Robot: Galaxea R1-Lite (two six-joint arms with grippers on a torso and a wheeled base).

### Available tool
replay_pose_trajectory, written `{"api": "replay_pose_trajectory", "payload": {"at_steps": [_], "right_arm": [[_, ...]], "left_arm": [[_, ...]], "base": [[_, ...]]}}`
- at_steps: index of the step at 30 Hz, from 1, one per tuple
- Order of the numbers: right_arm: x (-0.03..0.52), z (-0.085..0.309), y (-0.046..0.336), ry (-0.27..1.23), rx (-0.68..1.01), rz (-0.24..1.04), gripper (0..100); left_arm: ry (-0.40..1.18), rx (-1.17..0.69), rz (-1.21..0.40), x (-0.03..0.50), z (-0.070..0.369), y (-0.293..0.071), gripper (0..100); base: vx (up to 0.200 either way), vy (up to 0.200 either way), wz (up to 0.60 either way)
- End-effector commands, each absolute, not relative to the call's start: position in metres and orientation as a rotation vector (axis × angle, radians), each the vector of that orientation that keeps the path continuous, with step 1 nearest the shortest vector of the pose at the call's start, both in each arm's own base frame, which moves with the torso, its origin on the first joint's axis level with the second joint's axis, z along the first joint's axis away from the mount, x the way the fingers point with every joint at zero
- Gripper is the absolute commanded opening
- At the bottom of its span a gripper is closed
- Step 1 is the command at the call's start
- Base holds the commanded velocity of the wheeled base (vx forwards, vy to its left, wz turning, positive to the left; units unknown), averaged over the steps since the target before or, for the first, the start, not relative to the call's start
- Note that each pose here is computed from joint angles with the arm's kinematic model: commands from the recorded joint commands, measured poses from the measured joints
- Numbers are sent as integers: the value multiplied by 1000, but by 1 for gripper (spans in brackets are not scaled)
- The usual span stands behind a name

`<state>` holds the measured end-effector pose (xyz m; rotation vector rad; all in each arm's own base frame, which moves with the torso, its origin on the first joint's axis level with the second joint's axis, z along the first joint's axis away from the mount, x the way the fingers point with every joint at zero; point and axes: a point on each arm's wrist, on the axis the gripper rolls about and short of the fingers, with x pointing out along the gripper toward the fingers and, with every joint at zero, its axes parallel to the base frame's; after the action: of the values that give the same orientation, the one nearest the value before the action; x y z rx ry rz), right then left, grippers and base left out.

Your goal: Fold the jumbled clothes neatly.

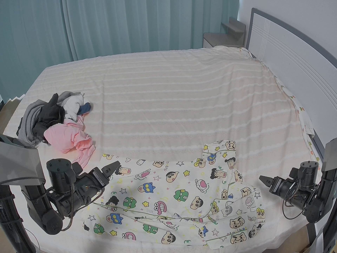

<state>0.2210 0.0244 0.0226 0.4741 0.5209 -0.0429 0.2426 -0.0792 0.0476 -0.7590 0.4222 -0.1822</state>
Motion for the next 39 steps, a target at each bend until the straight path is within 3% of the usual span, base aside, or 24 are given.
{"api": "replay_pose_trajectory", "payload": {"at_steps": [1,6,16,28,39], "right_arm": [[221,26,24,505,474,-38,100],[224,27,28,493,468,-19,100],[208,45,31,450,444,20,100],[205,52,32,424,441,37,100],[202,57,42,416,427,79,100]], "left_arm": [[432,-676,-177,246,46,-57,100],[516,-496,-242,276,36,-32,100],[666,-401,-262,347,52,-28,100],[690,-225,-186,373,20,-18,100],[726,-197,-178,373,6,-16,100]], "base": [[0,0,0],[0,0,0],[0,0,0],[0,0,0],[0,0,0]]}}
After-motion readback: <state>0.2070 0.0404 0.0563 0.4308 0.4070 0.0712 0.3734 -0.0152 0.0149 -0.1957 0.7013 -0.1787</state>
